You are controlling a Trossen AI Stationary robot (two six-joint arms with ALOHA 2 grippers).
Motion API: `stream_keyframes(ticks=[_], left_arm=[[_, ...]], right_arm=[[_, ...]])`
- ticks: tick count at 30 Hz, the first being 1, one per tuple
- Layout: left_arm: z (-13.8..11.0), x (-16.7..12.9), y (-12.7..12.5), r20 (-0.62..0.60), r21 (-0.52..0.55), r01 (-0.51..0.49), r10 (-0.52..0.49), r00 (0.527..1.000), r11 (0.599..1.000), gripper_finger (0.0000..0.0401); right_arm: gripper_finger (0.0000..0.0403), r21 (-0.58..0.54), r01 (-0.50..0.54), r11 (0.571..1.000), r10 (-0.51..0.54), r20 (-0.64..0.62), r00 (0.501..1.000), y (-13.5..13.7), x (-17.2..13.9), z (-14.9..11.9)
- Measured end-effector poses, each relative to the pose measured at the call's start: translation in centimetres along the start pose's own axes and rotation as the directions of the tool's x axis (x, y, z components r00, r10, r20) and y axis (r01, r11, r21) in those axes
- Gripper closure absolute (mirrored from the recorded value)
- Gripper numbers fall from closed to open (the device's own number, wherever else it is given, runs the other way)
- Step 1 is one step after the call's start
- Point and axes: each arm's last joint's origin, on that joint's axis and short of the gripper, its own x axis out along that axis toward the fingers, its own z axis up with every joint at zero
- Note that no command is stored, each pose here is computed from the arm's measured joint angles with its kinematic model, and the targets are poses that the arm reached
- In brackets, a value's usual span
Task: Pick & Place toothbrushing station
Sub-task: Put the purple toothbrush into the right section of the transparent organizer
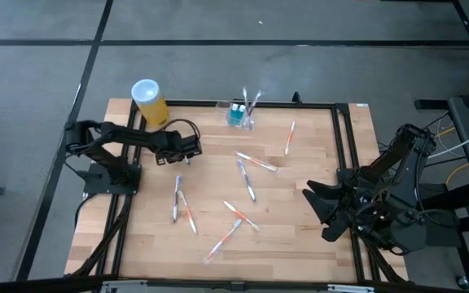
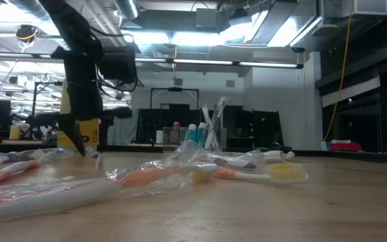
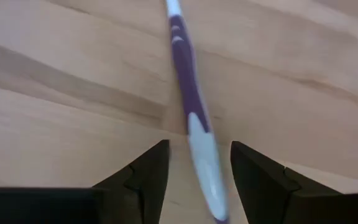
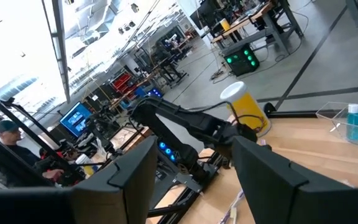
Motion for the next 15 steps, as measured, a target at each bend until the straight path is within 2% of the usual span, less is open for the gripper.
stream_keyframes(ticks=[5, 7, 9, 11, 13, 15], left_arm=[[-0.4, 1.3, -0.1, 0.02, 0.036, -0.068, 0.067, 0.998, 0.997, 0.026], [-0.4, 1.4, 0.0, 0.033, 0.073, -0.073, 0.071, 0.997, 0.995, 0.0296], [-0.3, 1.4, -0.1, 0.049, 0.101, -0.062, 0.057, 0.997, 0.993, 0.0347], [-0.2, 1.1, -0.3, 0.05, 0.118, -0.014, 0.008, 0.999, 0.993, 0.038], [-0.1, 0.5, -0.7, 0.036, 0.179, 0.053, -0.061, 0.997, 0.982, 0.0384], [-0.3, -0.2, -1.6, -0.023, 0.246, 0.191, -0.191, 0.981, 0.95, 0.0384]], right_arm=[[0.019, 0.004, 0.0, 1.0, 0.0, 0.0, 1.0, 0.0, 0.0, 0.0], [0.019, 0.0, 0.003, 1.0, -0.003, 0.003, 1.0, 0.0, 0.1, 0.0], [0.019, -0.01, 0.011, 1.0, -0.01, 0.009, 1.0, 0.0, 0.4, 0.1], [0.019, -0.02, 0.022, 1.0, -0.022, 0.018, 1.0, 0.0, 0.8, 0.1], [0.019, -0.029, 0.019, 0.999, -0.019, 0.016, 1.0, -0.1, 1.4, 0.1], [0.019, -0.053, 0.002, 0.999, -0.002, 0.0, 1.0, -0.3, 2.1, -0.1]])
